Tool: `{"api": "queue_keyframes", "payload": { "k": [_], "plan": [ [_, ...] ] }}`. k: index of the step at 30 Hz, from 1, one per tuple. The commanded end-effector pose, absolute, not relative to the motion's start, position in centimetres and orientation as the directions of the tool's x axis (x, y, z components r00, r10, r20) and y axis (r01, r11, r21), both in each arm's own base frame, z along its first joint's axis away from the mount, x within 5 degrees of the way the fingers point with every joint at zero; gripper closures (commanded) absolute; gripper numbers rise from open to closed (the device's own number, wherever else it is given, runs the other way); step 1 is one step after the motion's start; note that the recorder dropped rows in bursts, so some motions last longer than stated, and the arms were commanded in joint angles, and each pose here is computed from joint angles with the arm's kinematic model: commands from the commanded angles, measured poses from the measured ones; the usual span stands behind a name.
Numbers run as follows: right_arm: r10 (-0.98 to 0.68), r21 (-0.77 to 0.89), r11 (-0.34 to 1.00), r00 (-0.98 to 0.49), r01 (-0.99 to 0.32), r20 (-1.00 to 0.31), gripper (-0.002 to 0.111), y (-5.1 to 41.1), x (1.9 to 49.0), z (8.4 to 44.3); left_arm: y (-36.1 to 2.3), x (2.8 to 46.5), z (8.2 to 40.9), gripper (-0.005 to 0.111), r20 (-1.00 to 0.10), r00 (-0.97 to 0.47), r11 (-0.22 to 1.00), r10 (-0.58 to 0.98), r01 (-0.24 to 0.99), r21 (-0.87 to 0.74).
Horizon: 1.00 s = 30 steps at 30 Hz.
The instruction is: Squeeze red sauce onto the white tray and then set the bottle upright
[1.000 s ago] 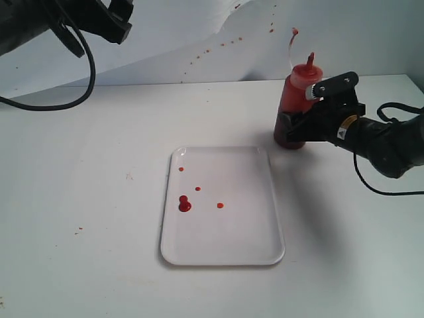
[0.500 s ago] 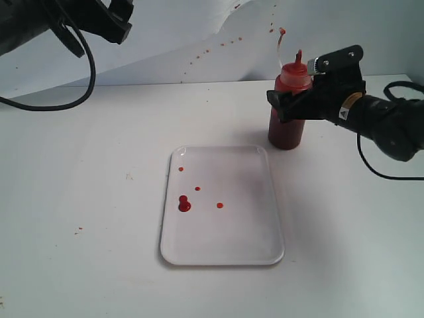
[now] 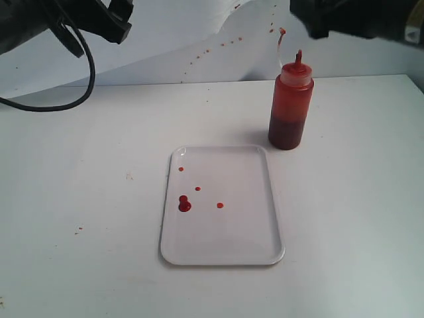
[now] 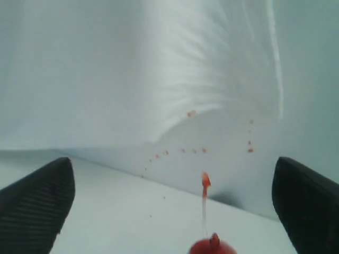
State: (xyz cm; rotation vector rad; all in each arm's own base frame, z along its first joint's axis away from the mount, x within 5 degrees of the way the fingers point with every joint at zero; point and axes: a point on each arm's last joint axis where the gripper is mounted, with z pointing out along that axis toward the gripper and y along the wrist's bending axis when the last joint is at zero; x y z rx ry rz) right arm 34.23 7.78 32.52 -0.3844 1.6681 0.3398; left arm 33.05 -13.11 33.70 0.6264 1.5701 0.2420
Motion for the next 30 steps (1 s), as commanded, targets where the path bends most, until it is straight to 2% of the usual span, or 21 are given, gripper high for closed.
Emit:
{"api": "queue_keyframes", "payload": {
  "k": [1,3,5,7,9,12,14,15,19,24,30],
  "plan": [
    [-0.037,-0.029,0.882,-0.007,-0.470,-0.999,0.023,7.5,30.2,37.8,-12.6,31.3,36.2,0.002,-0.895,0.037,0.861,0.444,0.258,0.438],
    [-0.031,-0.039,0.876,0.025,-0.480,-0.999,0.031,7.4,28.5,39.4,-12.4,30.1,37.6,0.002,-0.909,0.056,0.866,0.413,0.284,0.411],
    [-0.043,-0.067,0.871,0.060,-0.487,-0.997,0.044,7.2,26.9,40.8,-12.1,28.7,39.0,0.004,-0.923,0.078,0.871,0.376,0.312,0.381],
    [-0.052,-0.095,0.866,0.100,-0.491,-0.994,0.061,7.0,25.1,42.1,-11.7,26.8,40.7,0.013,-0.935,0.110,0.871,0.336,0.342,0.353],
    [-0.057,-0.121,0.851,0.139,-0.511,-0.989,0.080,7.0,23.4,43.3,-11.3,24.9,42.3,0.028,-0.948,0.138,0.868,0.288,0.380,0.319],
    [-0.064,-0.166,0.805,0.194,-0.569,-0.979,0.106,7.3,20.8,44.6,-10.8,21.9,44.1,0.067,-0.962,0.168,0.848,0.213,0.458,0.268],
    [-0.067,-0.195,0.773,0.228,-0.604,-0.971,0.108,7.5,19.1,45.3,-10.7,19.7,45.2,0.099,-0.966,0.188,0.808,0.179,0.532,0.253],
    [-0.072,-0.208,0.765,0.241,-0.609,-0.968,0.108,7.5,18.5,45.6,-10.7,18.7,45.4,0.106,-0.963,0.200,0.783,0.182,0.563,0.265],
    [-0.055,-0.220,0.768,0.281,-0.601,-0.958,0.108,7.1,15.9,46.8,-10.2,14.9,46.8,0.106,-0.960,0.243,0.706,0.139,0.655,0.268],
    [-0.041,-0.236,0.779,0.328,-0.580,-0.944,0.108,6.7,14.0,47.7,-9.3,10.7,47.8,0.106,-0.942,0.311,0.626,0.124,0.713,0.318],
    [-0.034,-0.244,0.780,0.350,-0.576,-0.936,0.108,6.6,13.1,48.1,-7.8,6.6,48.9,0.106,-0.912,0.401,0.603,0.091,0.706,0.371]
  ]
}}
